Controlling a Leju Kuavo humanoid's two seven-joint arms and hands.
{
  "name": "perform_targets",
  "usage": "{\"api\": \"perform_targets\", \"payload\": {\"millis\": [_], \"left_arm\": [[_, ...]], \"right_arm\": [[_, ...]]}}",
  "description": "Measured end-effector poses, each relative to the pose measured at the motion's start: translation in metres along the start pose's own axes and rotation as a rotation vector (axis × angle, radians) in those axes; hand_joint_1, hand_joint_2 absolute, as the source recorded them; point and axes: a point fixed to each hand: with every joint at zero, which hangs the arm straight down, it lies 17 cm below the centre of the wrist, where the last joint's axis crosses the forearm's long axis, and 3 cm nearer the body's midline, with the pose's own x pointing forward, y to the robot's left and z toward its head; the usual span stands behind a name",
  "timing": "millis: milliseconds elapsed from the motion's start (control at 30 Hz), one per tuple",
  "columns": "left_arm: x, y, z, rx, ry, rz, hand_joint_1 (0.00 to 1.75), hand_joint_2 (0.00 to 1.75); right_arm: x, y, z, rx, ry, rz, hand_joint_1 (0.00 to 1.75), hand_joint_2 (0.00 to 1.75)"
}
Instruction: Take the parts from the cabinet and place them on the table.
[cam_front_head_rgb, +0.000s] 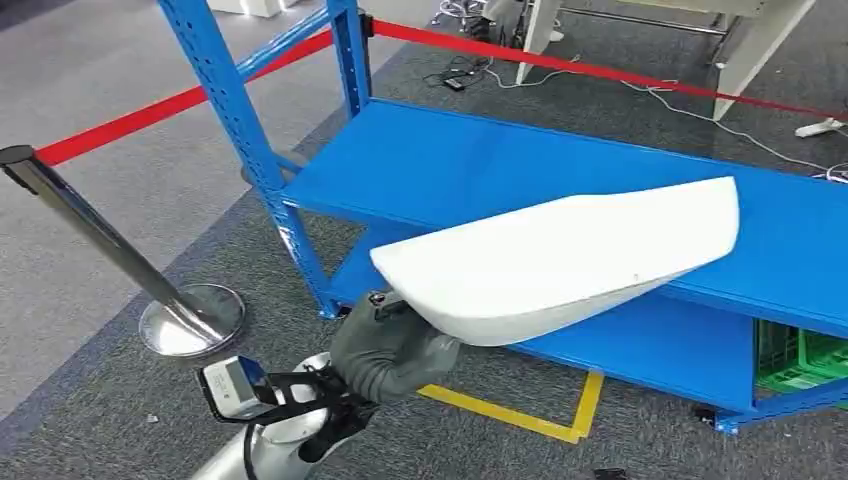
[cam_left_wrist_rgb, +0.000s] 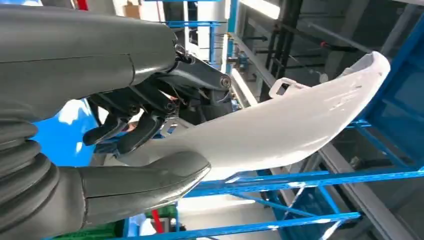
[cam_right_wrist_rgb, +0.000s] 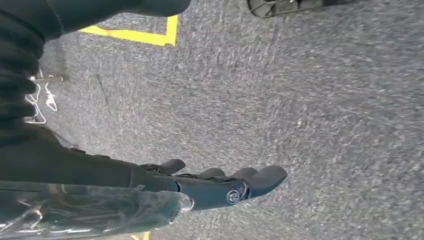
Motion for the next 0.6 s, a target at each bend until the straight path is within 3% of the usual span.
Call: {"api": "perform_targets", "payload": {"millis": [600], "left_arm": [[0.0004,-0.0020,-0.0007,-0.007,-0.001,-0.007,1.62,1.75]], "right_arm": [[0.0061,-0.0019,-0.0002,-0.007,-0.012,0.009,0.00,1.75]]}}
